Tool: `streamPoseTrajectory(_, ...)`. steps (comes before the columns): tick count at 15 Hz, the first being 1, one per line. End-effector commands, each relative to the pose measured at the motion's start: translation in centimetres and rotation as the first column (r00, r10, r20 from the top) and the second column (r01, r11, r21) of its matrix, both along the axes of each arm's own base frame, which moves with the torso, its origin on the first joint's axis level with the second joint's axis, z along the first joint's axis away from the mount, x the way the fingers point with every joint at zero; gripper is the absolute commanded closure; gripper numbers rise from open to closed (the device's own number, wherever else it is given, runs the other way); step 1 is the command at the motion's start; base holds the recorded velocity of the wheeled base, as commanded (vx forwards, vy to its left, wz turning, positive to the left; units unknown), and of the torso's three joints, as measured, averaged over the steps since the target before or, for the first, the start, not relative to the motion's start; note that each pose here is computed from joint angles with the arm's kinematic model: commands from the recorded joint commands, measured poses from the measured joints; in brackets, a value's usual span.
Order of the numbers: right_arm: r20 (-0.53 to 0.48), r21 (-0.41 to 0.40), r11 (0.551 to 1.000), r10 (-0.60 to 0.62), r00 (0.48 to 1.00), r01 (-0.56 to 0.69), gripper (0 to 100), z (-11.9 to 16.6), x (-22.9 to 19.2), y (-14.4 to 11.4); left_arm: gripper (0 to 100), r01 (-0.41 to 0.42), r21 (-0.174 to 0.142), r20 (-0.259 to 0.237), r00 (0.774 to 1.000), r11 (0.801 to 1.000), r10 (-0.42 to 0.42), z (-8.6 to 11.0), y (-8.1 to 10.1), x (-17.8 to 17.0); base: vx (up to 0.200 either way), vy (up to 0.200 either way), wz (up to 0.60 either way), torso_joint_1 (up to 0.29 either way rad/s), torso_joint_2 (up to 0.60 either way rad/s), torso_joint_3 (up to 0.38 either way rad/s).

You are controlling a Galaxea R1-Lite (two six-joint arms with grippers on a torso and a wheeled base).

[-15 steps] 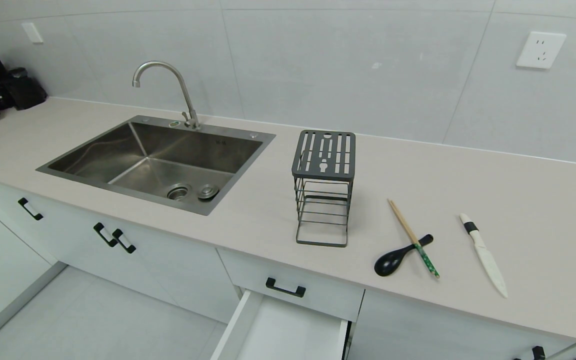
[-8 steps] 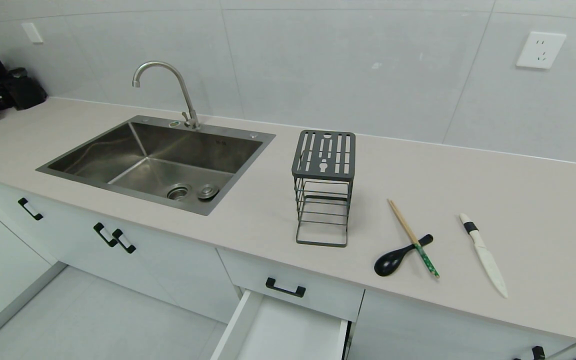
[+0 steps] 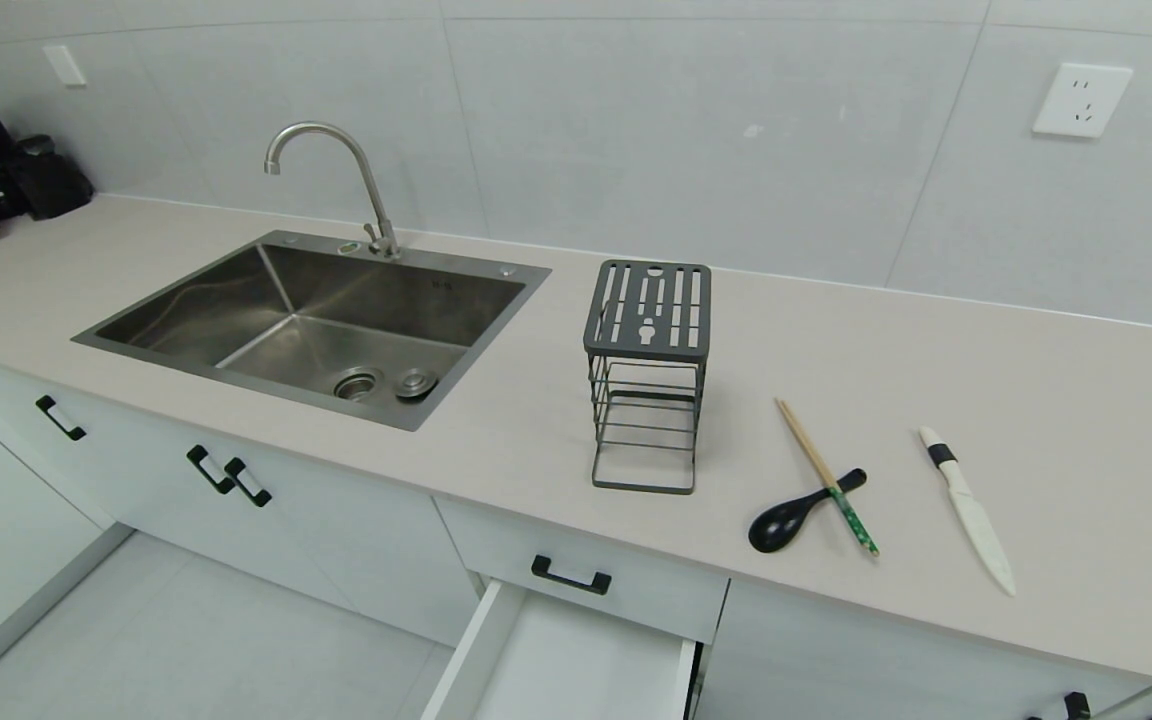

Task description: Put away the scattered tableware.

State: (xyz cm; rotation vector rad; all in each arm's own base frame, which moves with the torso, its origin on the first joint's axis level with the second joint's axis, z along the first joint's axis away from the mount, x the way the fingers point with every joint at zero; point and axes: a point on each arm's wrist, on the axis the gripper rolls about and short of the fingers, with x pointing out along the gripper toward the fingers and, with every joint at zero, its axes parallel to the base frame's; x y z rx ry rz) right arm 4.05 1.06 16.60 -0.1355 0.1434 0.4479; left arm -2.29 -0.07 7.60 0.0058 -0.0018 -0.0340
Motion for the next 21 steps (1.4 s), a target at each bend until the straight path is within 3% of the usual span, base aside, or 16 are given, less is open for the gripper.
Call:
streamPoseTrajectory(1,-0.113,-0.055,0.997,0.039,0.993,-0.045,0,-0.4,3.1,0.4,0,0.000,0.000,0.000,1.000,1.000,0.000,0.0,0.0,0.0,0.000,0.000,0.00,0.000,0.00,0.000)
streamPoseTrajectory(7,-0.200,-0.147,0.987,0.042,0.979,-0.073,0,-0.6,8.4,1.0,0,0.000,0.002,0.000,1.000,1.000,0.000,0.0,0.0,0.0,0.000,0.000,0.00,0.000,0.00,0.000)
streamPoseTrajectory(18,-0.360,-0.216,0.962,0.080,0.930,-0.166,0,-2.9,12.0,3.1,0,0.000,0.002,0.000,1.000,1.000,0.000,0.0,0.0,0.0,0.000,0.000,0.00,0.000,0.00,0.000)
streamPoseTrajectory(21,-0.360,-0.228,0.960,0.071,0.930,-0.162,0,-2.6,13.6,3.4,0,0.000,0.002,0.001,1.000,1.000,0.000,0.0,0.0,0.0,0.000,0.000,0.00,0.000,0.00,0.000)
